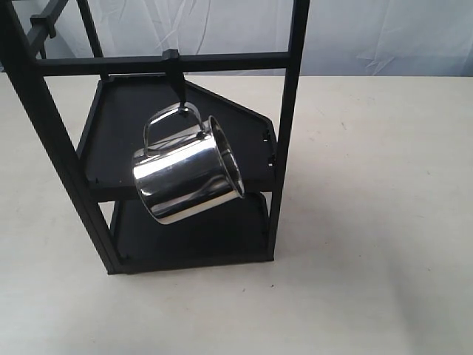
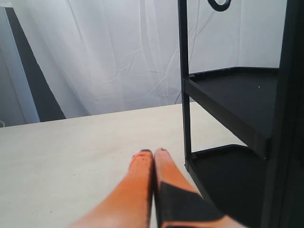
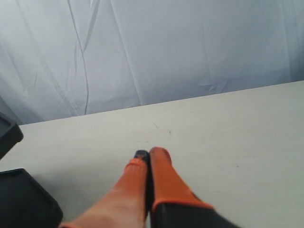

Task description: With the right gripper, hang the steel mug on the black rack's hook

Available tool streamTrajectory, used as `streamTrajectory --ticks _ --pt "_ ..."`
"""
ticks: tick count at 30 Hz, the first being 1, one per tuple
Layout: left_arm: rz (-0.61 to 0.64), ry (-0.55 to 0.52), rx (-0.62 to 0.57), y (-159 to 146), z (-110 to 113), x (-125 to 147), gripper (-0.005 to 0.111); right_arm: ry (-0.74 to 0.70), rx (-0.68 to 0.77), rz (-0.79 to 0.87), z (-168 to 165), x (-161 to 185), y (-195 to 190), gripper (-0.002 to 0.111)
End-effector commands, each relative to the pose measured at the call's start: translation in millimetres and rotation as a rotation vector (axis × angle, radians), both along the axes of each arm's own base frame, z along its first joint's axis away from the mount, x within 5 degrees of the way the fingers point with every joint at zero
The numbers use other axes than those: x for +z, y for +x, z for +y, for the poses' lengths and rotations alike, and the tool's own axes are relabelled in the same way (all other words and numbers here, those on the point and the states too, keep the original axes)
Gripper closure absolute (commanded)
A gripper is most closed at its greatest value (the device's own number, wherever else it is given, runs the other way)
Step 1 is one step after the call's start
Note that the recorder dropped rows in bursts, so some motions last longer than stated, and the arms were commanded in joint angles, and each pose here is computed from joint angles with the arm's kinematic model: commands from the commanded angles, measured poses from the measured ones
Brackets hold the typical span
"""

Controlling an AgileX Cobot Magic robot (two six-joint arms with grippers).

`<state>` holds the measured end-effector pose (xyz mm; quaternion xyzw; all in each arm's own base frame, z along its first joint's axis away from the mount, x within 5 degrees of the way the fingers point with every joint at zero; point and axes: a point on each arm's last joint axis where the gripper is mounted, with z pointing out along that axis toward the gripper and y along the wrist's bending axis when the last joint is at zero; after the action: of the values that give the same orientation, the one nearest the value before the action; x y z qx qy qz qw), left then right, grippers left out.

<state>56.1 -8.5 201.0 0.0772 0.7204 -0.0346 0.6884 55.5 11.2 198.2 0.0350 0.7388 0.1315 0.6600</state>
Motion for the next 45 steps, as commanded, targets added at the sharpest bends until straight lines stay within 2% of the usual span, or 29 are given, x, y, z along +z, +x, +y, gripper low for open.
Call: streamTrajectory --ticks 1,27,32,34,45 --pt "-0.009 -0.003 -0.005 -0.4 -0.2 0.6 0.105 -0.012 -0.043 0.018 -2.2 -3.3 -0.1 0.108" --pt "-0.009 -0.003 -0.005 -0.4 -0.2 0.6 0.105 -0.011 -0.042 0.028 -2.0 -4.2 -0.2 0.108" --pt "-0.009 -0.003 -0.005 -0.4 -0.2 0.6 0.105 -0.341 -0.067 0.051 -8.4 -9.0 -0.5 0.108" --pt "-0.009 -0.003 -0.005 -0.4 -0.2 0.6 0.105 -0.402 -0.065 0.087 -9.7 -12.5 -1.2 0.108" --pt "-0.009 -0.003 -0.005 -0.4 -0.2 0.6 0.105 -0.231 -0.094 0.103 -9.9 -12.5 -1.2 0.108"
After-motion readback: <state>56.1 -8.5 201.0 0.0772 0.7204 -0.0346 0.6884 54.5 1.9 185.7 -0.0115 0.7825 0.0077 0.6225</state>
